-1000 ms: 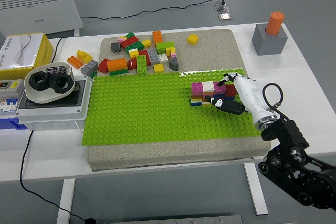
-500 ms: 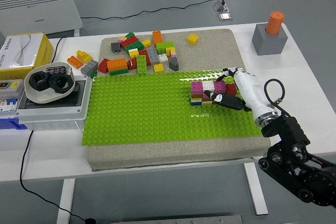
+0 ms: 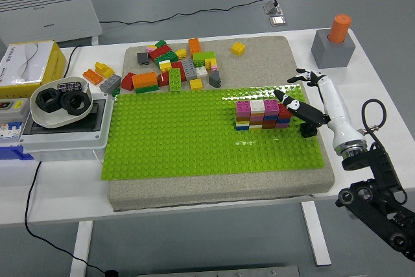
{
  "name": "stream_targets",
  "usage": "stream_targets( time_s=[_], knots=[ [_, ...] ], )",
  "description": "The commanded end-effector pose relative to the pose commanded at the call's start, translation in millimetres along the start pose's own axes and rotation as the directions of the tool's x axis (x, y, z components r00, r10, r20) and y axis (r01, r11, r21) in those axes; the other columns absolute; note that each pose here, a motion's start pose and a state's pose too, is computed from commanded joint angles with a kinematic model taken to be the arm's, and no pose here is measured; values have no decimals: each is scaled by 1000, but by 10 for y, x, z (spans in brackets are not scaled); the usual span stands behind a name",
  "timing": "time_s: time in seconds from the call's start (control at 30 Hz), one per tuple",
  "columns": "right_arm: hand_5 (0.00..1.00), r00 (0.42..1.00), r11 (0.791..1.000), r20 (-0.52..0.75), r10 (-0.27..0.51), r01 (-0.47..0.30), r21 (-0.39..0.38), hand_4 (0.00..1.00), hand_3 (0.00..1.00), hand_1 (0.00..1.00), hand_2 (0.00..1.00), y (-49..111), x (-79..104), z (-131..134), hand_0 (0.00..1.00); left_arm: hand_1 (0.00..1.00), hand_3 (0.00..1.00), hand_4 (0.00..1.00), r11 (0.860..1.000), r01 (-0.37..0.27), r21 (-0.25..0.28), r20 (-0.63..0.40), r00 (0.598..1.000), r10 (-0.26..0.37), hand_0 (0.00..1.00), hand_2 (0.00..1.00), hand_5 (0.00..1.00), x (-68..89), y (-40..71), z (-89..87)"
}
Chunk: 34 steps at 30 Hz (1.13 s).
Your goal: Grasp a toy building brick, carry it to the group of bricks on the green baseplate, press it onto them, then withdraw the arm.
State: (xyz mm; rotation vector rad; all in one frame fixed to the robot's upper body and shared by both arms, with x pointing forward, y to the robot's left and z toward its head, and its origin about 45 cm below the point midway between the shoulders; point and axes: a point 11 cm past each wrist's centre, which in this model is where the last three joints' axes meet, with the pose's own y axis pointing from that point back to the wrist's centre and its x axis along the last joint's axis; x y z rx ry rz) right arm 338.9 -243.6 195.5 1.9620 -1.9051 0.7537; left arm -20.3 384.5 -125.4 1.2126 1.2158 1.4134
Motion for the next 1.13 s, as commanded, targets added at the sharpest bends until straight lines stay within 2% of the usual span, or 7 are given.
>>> stream_targets(
  time_s=[0.17, 0.2, 0.37, 0.4, 0.63, 0.97, 1.13],
  knots=[
    [627, 995, 997, 69, 73, -73, -2, 879, 641, 697, 738, 12, 236, 10, 709, 548, 817, 998, 1000, -7, 10, 14, 1000, 7, 698, 649, 998, -30, -4, 150],
    [608, 993, 996, 72, 90, -90, 4, 861, 655, 659, 705, -6, 295, -9, 683, 542, 778, 998, 1000, -11, 10, 19, 1000, 11, 697, 642, 998, -30, -3, 186],
    [608, 987, 991, 88, 131, -133, 22, 861, 655, 659, 705, -76, 417, -79, 683, 542, 778, 998, 999, -36, 1, 35, 999, 36, 697, 642, 998, -5, 0, 267],
    [604, 986, 989, 96, 140, -143, 23, 856, 659, 623, 687, -84, 439, -85, 657, 535, 761, 998, 999, -48, -7, 40, 998, 48, 696, 634, 998, 13, 3, 289],
    [584, 978, 985, 119, 171, -173, 4, 834, 649, 599, 679, -72, 543, -22, 647, 534, 754, 987, 989, -131, -67, 152, 979, 139, 696, 631, 998, 142, 24, 441],
    [582, 975, 981, 112, 191, -193, 5, 828, 645, 589, 673, -92, 628, -16, 645, 534, 755, 961, 983, -164, -87, 208, 962, 179, 695, 635, 998, 195, 40, 529],
    [568, 975, 982, 112, 190, -191, 3, 820, 640, 584, 666, -96, 622, -5, 645, 528, 754, 907, 979, -184, -90, 225, 954, 200, 693, 629, 998, 226, 48, 562]
  ],
)
